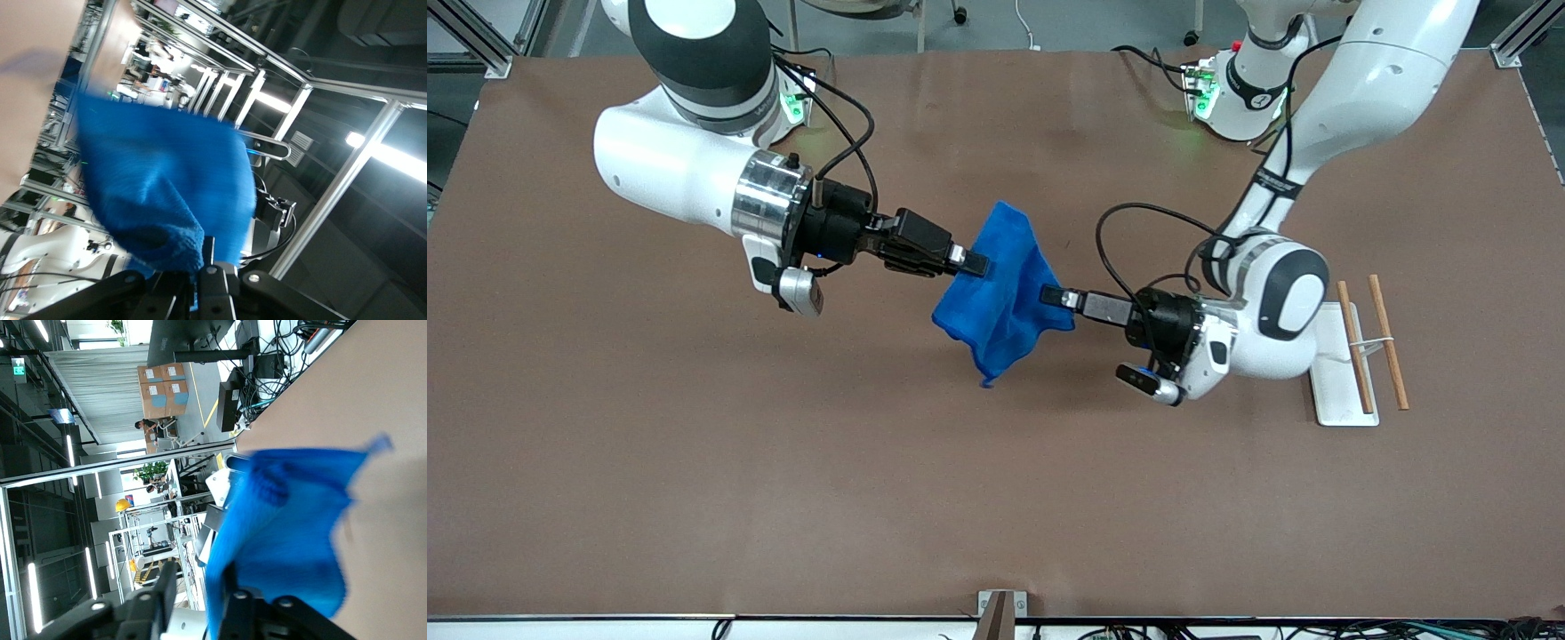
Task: Right arm passes towel to left arm to hang
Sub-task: 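Open the right gripper and withdraw while the left gripper carries the towel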
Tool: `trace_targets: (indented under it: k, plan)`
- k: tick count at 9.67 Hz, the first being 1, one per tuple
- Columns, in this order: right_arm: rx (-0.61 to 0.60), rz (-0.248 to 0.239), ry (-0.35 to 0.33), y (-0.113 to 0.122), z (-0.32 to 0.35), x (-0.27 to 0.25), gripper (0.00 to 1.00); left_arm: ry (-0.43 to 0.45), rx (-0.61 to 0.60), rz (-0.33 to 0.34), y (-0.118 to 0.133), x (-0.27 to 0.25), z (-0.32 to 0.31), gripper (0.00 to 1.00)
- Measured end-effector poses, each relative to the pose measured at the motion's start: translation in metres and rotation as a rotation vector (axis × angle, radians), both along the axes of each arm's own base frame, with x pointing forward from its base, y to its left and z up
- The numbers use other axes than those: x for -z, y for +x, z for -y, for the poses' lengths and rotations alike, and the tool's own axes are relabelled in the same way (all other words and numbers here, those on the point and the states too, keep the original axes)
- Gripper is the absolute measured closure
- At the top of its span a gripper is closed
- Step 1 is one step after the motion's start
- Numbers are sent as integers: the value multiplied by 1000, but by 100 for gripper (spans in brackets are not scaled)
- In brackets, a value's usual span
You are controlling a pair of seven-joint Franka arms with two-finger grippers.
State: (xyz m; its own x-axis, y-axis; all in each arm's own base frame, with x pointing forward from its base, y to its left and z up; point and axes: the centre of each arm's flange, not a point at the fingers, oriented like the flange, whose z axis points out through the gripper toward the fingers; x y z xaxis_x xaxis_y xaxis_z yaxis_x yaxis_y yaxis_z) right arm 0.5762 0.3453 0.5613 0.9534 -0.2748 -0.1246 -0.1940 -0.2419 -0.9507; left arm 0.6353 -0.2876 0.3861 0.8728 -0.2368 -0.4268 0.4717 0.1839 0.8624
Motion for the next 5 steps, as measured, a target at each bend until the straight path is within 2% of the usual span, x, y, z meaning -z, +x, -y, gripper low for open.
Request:
trace_targets:
  k: [3, 4, 5]
  plan:
    - [29, 5, -31, 12, 19, 6, 8, 148, 30, -32, 21, -47, -29, 97]
    - [39, 11, -67, 19, 32, 13, 0, 197, 40, -42, 23, -51, -35, 97]
    - [25, 19, -115, 26, 48, 19, 0, 250, 48, -57, 25, -50, -44, 97]
